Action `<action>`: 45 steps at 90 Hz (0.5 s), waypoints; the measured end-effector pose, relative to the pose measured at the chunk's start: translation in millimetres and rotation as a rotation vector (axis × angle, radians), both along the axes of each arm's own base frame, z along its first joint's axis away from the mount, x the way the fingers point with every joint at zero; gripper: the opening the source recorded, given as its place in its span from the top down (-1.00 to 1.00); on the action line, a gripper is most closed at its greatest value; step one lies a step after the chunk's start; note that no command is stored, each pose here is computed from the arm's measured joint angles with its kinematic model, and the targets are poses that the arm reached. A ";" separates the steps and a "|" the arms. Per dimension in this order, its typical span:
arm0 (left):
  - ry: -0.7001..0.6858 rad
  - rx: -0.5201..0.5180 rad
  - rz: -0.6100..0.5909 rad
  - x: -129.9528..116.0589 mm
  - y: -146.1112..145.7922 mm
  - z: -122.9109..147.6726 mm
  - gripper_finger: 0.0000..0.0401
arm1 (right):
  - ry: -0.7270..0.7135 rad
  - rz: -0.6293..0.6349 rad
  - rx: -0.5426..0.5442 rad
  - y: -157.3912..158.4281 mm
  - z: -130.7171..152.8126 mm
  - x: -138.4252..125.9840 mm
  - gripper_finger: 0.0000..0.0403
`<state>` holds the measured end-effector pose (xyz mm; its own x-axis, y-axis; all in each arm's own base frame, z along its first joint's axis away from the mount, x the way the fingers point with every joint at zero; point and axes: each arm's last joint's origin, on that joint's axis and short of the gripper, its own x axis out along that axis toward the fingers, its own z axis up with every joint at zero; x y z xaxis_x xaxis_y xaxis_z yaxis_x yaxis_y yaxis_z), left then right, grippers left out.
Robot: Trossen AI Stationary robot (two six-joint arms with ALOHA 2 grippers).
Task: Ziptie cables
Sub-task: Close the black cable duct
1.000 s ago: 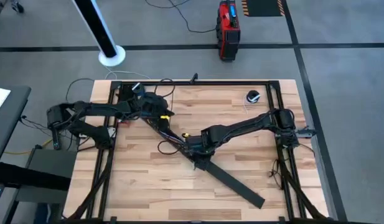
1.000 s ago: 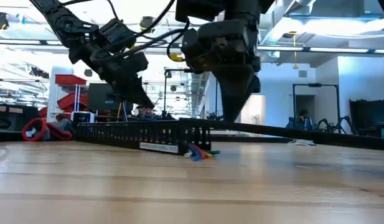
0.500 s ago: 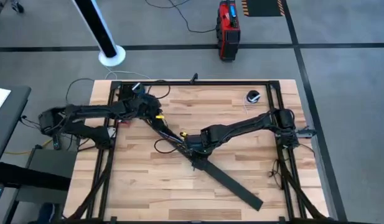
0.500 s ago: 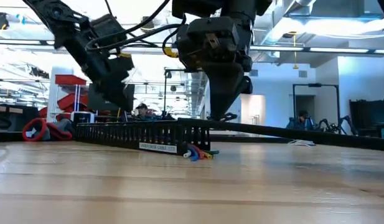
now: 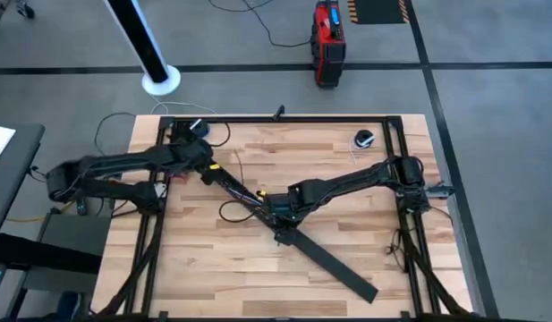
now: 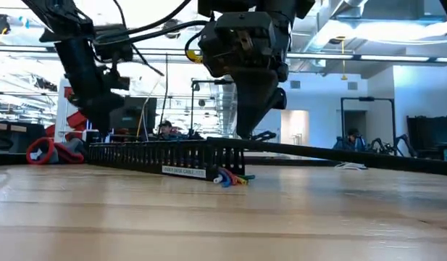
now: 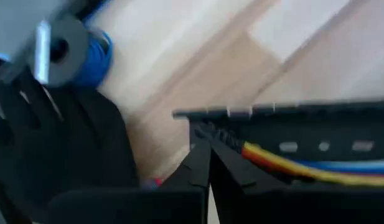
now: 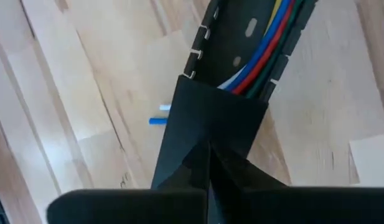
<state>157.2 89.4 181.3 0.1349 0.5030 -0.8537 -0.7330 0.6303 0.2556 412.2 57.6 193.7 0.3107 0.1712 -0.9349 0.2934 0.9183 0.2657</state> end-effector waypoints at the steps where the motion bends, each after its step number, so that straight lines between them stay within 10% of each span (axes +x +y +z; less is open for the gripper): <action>1: 0.005 -0.003 0.001 0.6 0.3 -1.2 1.00 | 0.000 0.001 0.000 0.0 0.0 0.0 1.00; 45: 0.016 -0.101 -0.034 24.2 9.1 -31.1 1.00 | 0.003 0.009 -0.001 -4.1 -2.1 -0.4 1.00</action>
